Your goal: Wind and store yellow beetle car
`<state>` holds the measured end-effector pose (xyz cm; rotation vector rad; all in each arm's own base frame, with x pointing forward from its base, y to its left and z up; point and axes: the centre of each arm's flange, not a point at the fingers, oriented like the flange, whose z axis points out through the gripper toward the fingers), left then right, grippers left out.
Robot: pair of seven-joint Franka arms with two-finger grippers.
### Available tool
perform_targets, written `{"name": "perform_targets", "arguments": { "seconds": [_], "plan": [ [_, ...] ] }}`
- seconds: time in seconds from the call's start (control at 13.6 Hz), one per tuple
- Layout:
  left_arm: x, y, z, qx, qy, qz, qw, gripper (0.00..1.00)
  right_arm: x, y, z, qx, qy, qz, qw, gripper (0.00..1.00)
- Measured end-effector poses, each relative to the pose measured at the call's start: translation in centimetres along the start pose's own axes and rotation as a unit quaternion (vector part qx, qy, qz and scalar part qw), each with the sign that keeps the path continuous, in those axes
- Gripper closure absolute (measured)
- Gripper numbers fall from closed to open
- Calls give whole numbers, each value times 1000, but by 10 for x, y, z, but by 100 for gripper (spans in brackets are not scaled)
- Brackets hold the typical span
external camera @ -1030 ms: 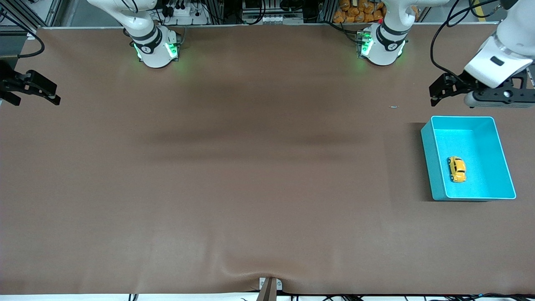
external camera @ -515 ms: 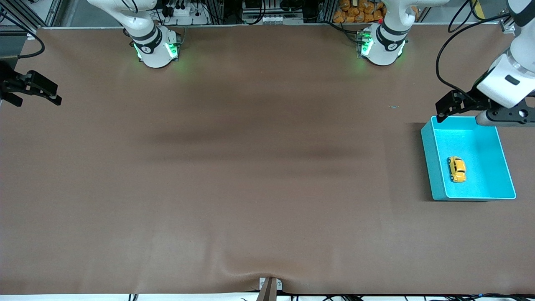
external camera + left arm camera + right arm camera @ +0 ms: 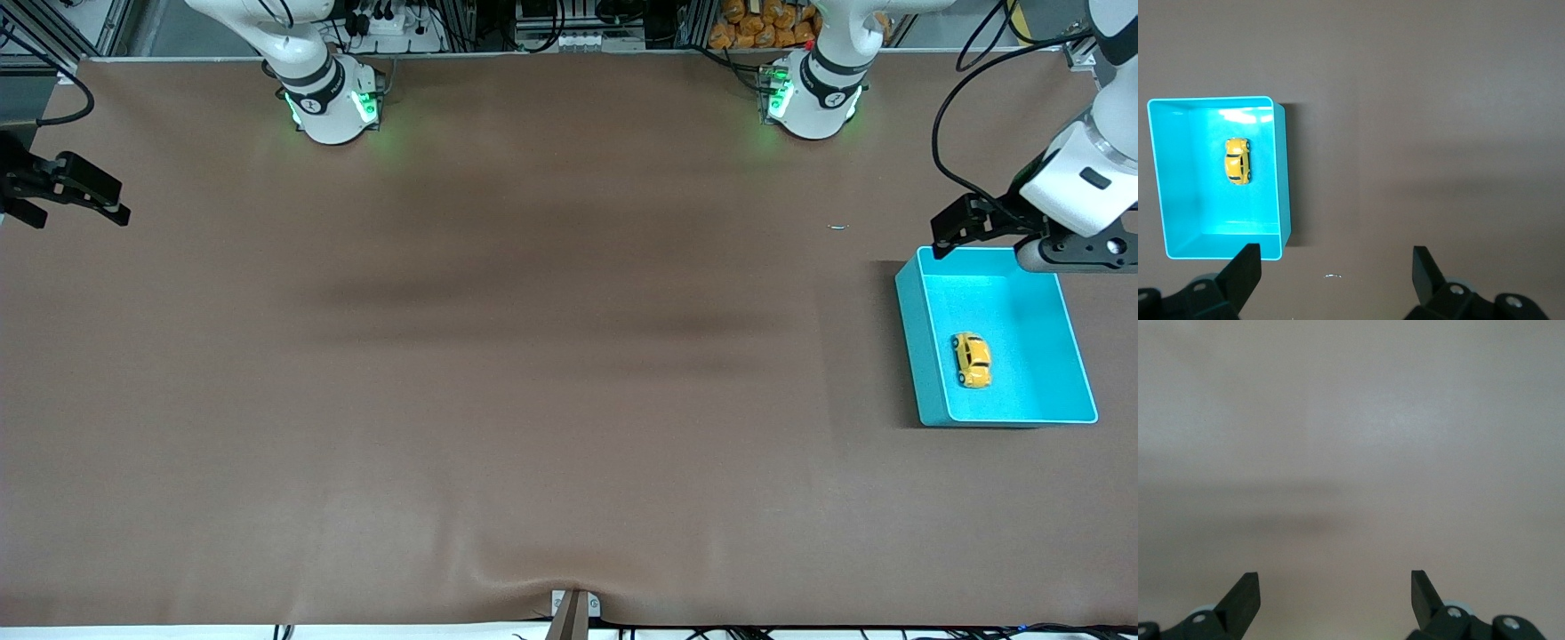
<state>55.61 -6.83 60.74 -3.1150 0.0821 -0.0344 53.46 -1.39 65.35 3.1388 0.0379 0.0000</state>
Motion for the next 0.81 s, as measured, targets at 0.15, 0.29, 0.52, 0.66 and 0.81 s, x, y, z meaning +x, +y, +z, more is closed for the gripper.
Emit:
{"name": "perform_targets", "arguments": {
  "seconds": [0.15, 0.29, 0.52, 0.66, 0.81],
  "plan": [
    [-1, 6, 0, 0, -1, 4, 1000, 0, 0, 0, 0, 0, 0, 0, 1000, 0],
    [-1, 7, -1, 0, -2, 5, 1000, 0, 0, 0, 0, 0, 0, 0, 1000, 0],
    [-1, 7, 0, 0, -2, 4, 1000, 0, 0, 0, 0, 0, 0, 0, 1000, 0],
    [-1, 5, 0, 0, -2, 3, 1000, 0, 0, 0, 0, 0, 0, 0, 1000, 0],
    [-1, 4, 0, 0, -3, 2, 1000, 0, 0, 0, 0, 1, 0, 0, 1000, 0]
  ]
}}
